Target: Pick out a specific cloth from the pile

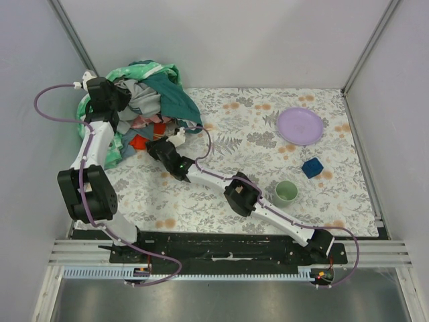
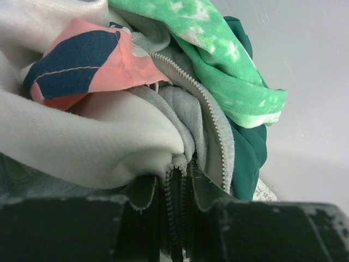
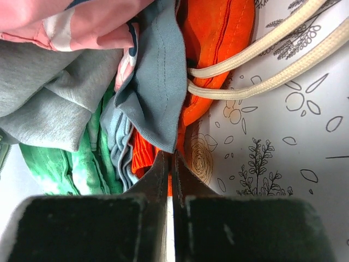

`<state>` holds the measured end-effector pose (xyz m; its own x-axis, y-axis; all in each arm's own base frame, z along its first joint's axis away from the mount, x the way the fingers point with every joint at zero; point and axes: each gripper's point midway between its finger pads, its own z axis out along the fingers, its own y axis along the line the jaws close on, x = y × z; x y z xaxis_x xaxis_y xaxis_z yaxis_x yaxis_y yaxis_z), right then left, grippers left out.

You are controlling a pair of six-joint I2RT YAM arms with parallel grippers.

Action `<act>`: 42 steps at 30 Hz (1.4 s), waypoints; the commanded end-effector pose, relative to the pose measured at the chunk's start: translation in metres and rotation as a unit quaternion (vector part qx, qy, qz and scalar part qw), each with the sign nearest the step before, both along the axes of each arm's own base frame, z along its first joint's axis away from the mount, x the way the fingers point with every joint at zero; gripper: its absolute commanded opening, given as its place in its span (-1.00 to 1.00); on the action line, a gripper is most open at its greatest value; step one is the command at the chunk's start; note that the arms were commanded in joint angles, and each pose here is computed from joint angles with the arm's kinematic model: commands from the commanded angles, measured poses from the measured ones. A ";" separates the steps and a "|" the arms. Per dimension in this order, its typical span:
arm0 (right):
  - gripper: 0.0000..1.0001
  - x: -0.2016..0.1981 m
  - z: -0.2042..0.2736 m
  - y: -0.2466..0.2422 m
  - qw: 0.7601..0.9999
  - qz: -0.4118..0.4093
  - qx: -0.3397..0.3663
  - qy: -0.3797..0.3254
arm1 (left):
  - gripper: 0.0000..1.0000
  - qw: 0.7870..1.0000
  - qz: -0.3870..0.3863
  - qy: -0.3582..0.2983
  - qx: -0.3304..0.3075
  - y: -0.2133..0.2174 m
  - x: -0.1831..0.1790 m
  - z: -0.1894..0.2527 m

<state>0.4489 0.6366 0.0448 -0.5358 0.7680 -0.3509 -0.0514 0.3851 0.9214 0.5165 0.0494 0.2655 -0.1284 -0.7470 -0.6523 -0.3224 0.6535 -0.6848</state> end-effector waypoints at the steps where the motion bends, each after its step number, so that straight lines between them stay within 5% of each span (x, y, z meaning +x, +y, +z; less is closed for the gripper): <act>1: -1.00 -0.012 0.004 0.012 0.999 0.040 -0.004 -0.017 | -0.96 0.989 0.039 -0.132 0.054 0.020 -0.007 0.106; 5: -1.00 -0.025 0.058 0.016 0.985 0.112 -0.046 -0.121 | -0.96 0.988 0.043 -0.130 0.069 0.023 -0.011 0.101; 12: -1.00 -0.062 0.201 -0.010 0.925 0.163 -0.065 -0.336 | -0.96 0.989 0.063 -0.105 0.079 0.030 -0.018 0.072; 17: -1.00 -0.094 0.307 -0.050 0.871 0.149 -0.079 -0.461 | -0.96 0.992 0.070 -0.066 0.080 0.035 -0.015 0.039; 22: -1.00 -0.143 0.428 -0.115 0.791 0.115 -0.119 -0.589 | -0.96 0.993 0.077 -0.040 0.083 0.039 -0.013 0.019; 28: -1.00 -0.183 0.518 -0.198 0.743 0.058 -0.174 -0.644 | -0.96 0.993 0.083 -0.022 0.080 0.042 -0.012 0.004; 34: -1.00 -0.238 0.596 -0.266 0.708 0.047 -0.157 -0.687 | -0.96 0.992 0.093 -0.005 0.081 0.046 -0.013 -0.006; 39: -1.00 -0.284 0.632 -0.293 0.712 0.113 -0.102 -0.685 | -0.95 0.992 0.112 0.029 0.051 0.047 -0.020 -0.022; 42: -1.00 -0.299 0.637 -0.301 0.720 0.143 -0.080 -0.674 | -0.70 0.992 0.119 0.040 0.019 0.042 -0.029 -0.022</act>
